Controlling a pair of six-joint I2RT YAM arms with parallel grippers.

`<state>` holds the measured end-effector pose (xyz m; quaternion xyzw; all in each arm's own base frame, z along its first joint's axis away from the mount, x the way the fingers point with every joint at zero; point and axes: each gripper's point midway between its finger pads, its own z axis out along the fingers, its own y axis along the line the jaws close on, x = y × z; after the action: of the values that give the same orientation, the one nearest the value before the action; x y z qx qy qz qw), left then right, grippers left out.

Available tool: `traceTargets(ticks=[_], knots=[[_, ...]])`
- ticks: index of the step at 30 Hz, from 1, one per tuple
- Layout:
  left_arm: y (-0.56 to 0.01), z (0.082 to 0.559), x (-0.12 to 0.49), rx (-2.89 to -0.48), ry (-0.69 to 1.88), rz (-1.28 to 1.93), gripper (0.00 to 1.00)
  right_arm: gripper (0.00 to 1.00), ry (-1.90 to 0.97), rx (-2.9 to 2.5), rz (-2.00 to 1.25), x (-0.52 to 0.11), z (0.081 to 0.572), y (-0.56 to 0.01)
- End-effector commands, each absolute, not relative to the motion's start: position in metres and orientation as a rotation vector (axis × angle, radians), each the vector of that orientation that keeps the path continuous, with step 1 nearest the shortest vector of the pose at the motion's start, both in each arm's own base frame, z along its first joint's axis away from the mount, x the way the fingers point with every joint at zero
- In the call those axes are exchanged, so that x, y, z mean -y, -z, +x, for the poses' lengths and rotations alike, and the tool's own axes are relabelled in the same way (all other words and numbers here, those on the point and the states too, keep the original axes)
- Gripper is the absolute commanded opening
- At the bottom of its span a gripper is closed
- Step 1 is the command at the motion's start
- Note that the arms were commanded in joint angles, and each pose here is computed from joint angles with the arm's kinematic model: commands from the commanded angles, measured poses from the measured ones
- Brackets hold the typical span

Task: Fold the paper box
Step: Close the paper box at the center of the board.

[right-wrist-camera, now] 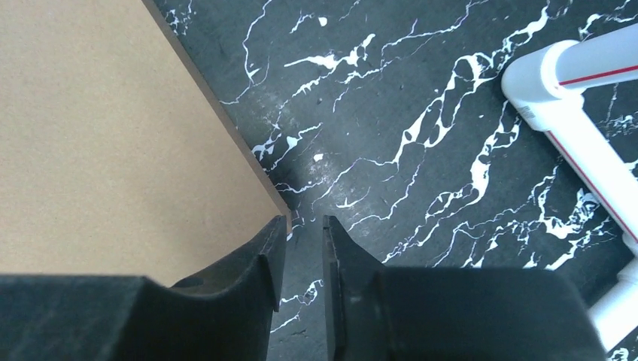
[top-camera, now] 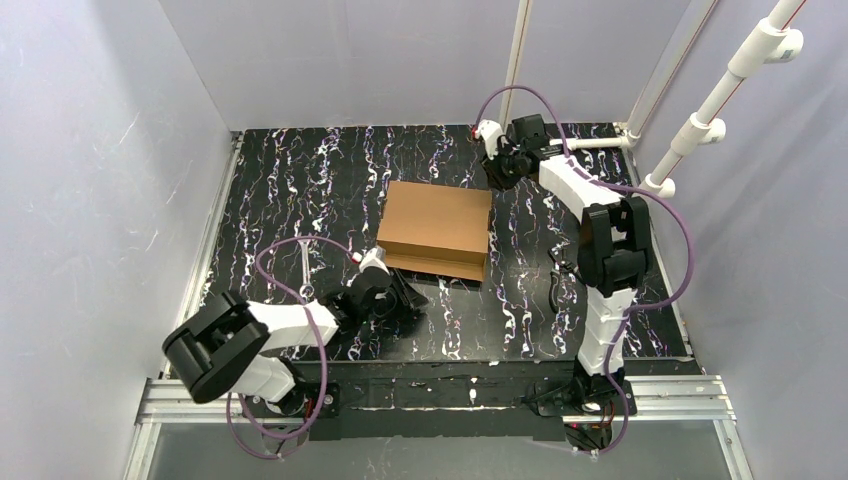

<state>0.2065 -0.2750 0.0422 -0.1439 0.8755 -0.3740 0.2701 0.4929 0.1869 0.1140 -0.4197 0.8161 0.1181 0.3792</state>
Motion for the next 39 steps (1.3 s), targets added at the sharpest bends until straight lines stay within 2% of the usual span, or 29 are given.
traceTargets(ticks=[1, 17, 28, 34, 39], knots=[[-0.041, 0.223, 0.285, -2.336, 0.985, -0.436, 0.26, 0.31, -0.298, -1.978, -1.043, -0.201, 0.517, -0.143], [-0.012, 0.262, 0.299, -2.329, 0.913, -0.659, 0.15, 0.27, -0.434, -2.069, -1.261, -0.213, 0.490, -0.088], [-0.039, 0.300, 0.278, -2.245, 0.931, -0.614, 0.13, 0.20, -0.617, -2.155, -1.450, -0.224, 0.405, -0.066], [-0.051, 0.309, 0.281, -2.251, 0.973, -0.511, 0.13, 0.17, -0.606, -2.260, -1.343, -0.247, 0.362, -0.050], [-0.051, 0.312, 0.293, -2.294, 1.035, -0.458, 0.11, 0.16, -0.540, -2.298, -1.242, -0.262, 0.354, -0.044]])
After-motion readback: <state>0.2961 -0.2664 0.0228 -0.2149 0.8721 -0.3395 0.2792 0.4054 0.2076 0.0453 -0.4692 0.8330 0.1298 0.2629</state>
